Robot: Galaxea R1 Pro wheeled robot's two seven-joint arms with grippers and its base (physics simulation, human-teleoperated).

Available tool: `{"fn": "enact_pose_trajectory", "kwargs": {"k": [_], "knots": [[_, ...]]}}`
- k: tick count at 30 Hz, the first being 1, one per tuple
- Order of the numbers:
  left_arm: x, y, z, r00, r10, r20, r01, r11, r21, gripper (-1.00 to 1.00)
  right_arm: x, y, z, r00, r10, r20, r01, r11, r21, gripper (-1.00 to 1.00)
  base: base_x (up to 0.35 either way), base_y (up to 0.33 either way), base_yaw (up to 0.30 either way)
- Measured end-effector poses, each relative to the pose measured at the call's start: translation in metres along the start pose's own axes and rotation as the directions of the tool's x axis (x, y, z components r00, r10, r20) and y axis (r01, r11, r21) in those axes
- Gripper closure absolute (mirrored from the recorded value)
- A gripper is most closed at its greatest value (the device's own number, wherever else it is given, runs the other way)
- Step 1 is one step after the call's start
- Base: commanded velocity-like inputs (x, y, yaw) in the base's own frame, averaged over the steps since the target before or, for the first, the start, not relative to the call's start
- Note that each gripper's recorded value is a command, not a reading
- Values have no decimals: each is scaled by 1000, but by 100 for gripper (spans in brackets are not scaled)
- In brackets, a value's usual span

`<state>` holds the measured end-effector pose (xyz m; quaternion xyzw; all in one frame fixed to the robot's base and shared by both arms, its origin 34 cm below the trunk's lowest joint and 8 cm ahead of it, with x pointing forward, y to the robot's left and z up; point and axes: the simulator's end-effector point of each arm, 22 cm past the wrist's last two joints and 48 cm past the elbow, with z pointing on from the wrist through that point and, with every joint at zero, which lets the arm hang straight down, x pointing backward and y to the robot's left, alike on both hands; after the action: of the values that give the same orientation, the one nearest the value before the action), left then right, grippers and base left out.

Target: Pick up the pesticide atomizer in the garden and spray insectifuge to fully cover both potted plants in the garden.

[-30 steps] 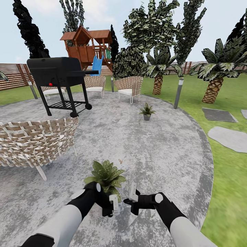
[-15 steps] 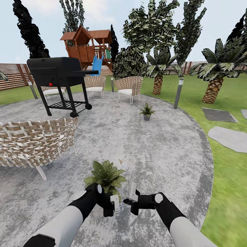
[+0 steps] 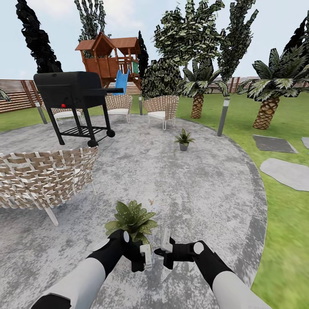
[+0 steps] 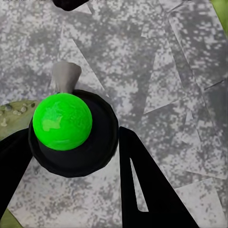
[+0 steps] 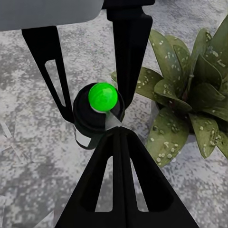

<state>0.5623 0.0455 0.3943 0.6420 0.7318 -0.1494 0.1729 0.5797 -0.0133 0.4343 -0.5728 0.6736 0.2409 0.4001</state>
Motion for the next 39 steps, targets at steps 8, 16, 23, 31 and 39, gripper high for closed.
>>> {"fn": "enact_pose_trajectory", "kwargs": {"k": [8, 16, 23, 31, 39], "knots": [[0, -2, 1, 1000, -2, 2, 2, 1000, 6, 100, 0, 0, 0, 1000, 0, 0, 0, 1000, 0, 100, 0, 0, 0], [1, -5, 3, 1000, -8, 3, 8, 1000, 16, 100, 0, 0, 0, 1000, 0, 0, 0, 1000, 1, 100, 0, 0, 0], [-7, -6, 3, 999, -35, 42, 34, 999, 19, 100, 0, 0, 0, 1000, 0, 0, 0, 1000, 1, 100, 0, 0, 0], [-8, -6, 3, 998, -37, 44, 37, 999, 19, 100, 0, 0, 0, 1000, 0, 0, 0, 1000, 2, 100, 0, 0, 0], [-14, -7, 3, 996, -49, 72, 47, 999, 25, 100, -6, 2, 4, 1000, 0, 9, 0, 1000, -2, 100, 0, 0, 0]]}}
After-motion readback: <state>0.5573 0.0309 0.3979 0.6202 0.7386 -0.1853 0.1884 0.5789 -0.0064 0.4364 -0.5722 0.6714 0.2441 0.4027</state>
